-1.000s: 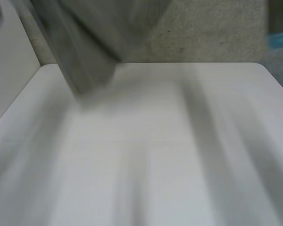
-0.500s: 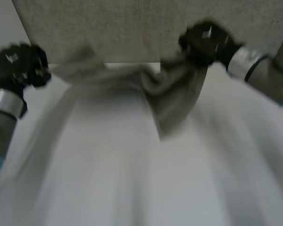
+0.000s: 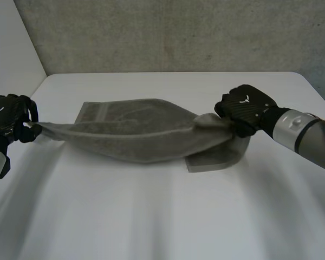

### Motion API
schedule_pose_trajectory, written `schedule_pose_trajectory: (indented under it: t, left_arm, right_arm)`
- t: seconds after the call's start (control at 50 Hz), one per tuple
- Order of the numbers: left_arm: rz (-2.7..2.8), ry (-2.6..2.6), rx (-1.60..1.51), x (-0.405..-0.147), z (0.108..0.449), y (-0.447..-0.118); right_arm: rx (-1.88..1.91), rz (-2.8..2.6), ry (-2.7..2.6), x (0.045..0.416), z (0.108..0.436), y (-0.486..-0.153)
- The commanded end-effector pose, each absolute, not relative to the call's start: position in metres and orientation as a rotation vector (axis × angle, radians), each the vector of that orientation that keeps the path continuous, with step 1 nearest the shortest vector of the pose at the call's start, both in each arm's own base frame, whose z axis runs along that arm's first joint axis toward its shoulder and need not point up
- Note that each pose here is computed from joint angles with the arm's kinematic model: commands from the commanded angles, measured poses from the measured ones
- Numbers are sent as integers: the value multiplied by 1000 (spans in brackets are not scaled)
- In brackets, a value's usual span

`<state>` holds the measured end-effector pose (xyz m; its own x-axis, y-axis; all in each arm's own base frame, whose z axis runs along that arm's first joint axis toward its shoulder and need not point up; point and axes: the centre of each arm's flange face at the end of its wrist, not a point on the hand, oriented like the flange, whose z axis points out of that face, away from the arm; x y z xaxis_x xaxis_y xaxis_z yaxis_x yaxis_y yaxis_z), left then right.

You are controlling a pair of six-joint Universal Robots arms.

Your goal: Fold the towel.

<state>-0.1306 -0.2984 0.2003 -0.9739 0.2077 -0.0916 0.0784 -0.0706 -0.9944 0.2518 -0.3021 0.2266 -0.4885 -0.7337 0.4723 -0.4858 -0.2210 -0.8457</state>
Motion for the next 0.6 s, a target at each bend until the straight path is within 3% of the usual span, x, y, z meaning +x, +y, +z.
schedule_pose_trajectory:
  t: [0.02, 0.18, 0.26, 0.34, 0.44, 0.6]
  left_arm:
    - [2135, -2051, -304, -139, 195, -284]
    - [2131, -2050, -306, -140, 194, -283]
    - [2132, -2055, -295, -137, 193, -284]
    - [2128, -2060, -296, -137, 192, -284]
    - [2117, -2071, -295, -138, 189, -281]
    - [2115, -2066, -301, -139, 189, -280]
  right_arm:
    - [-1439, -1631, 1988, 239, 224, -288]
    - [-1358, -1708, 2120, 238, 237, -293]
    - [-1314, -1793, 2126, 252, 258, -277]
    - [-1357, -1796, 2096, 272, 258, -261]
    - [-1458, -1705, 2083, 307, 235, -223]
    - [-1493, -1674, 2076, 312, 201, -196]
